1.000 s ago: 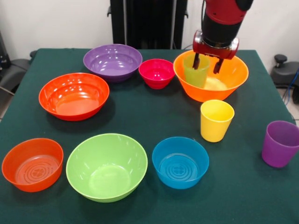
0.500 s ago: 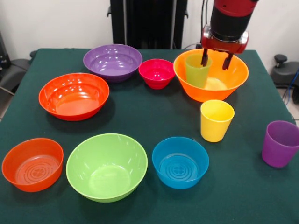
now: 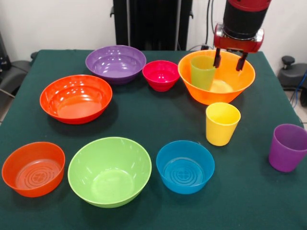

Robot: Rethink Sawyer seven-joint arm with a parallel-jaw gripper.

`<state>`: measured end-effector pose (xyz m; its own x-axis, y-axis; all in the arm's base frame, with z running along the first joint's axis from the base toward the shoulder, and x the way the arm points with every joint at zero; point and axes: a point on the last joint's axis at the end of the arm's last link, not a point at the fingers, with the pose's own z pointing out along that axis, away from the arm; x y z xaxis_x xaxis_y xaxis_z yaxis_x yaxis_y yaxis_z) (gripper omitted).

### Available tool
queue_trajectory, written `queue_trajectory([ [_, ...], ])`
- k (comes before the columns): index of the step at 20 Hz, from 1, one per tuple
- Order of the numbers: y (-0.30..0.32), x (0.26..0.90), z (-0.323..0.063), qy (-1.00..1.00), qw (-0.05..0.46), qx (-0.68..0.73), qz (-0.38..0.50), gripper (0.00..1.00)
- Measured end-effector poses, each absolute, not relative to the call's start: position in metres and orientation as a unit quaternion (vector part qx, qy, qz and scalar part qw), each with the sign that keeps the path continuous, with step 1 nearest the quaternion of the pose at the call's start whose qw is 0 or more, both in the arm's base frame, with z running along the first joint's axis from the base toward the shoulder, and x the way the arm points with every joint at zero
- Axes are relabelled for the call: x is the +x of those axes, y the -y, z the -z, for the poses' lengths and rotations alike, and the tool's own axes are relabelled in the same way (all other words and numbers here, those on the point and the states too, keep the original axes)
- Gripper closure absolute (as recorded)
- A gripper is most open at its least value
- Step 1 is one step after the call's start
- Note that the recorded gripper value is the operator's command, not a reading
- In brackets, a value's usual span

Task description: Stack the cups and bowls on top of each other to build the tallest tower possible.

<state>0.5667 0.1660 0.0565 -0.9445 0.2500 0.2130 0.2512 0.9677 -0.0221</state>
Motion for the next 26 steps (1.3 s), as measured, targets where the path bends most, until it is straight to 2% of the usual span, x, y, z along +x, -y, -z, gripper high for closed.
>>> queue_trajectory([
  [7,-0.18,0.595,-0.058,0.991,0.074,-0.115,0.004,0.0],
  [16,-0.207,0.653,-0.071,0.996,0.0,-0.091,0.004,0.0],
  [26,-0.19,0.722,-0.089,0.993,-0.069,-0.096,-0.003,0.0],
])
